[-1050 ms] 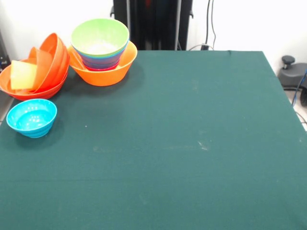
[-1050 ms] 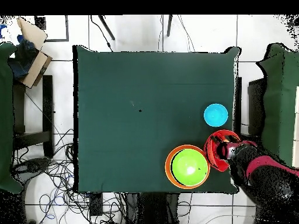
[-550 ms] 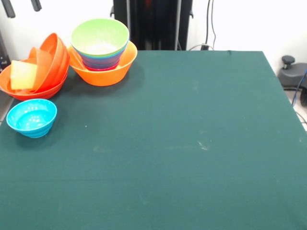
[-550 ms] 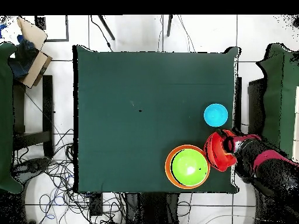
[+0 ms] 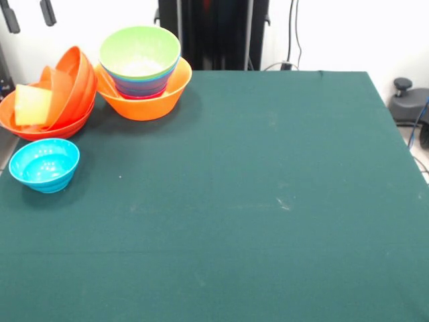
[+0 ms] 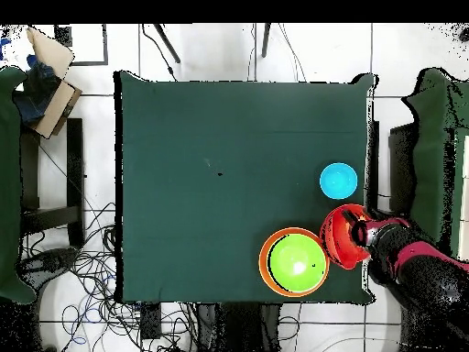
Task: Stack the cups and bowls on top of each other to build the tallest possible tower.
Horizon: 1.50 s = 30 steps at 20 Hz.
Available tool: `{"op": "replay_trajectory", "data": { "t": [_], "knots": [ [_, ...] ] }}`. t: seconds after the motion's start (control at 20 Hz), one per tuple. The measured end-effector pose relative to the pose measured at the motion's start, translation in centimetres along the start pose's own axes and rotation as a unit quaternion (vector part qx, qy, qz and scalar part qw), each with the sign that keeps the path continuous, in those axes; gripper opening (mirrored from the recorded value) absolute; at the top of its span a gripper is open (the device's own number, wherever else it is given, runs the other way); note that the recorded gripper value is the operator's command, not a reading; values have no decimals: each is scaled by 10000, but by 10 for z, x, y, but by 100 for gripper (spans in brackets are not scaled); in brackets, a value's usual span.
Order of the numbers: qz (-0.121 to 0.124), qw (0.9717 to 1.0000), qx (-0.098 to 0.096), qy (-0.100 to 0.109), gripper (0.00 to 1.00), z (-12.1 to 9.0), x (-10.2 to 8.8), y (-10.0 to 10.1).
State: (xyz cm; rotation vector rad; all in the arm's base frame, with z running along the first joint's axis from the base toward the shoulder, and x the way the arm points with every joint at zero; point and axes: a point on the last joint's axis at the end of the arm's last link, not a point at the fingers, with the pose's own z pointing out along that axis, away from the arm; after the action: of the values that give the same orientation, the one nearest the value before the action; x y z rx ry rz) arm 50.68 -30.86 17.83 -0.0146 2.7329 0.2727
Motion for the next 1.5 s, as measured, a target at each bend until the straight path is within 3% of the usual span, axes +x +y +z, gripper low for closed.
{"op": "replay_trajectory", "data": {
  "t": [0.3, 0.5, 0.7, 0.85, 1.05, 1.2, 1.3, 1.5],
  "knots": [
    [-374, 9982, 437, 158, 100, -17, 11, 10],
    [-497, 9964, 619, 306, 100, -29, 15, 18],
    [-661, 9928, 862, 499, 100, -37, 18, 28],
    [-1091, 9870, 1044, 558, 100, -13, 18, 48],
    [-1525, 9814, 1093, 413, 100, 17, 18, 71],
    [-1729, 9797, 998, 207, 100, 41, 19, 92],
    [-1739, 9802, 936, 141, 100, 47, 21, 97],
    [-1611, 9839, 765, 84, 100, 63, 36, 96]
  ]
}}
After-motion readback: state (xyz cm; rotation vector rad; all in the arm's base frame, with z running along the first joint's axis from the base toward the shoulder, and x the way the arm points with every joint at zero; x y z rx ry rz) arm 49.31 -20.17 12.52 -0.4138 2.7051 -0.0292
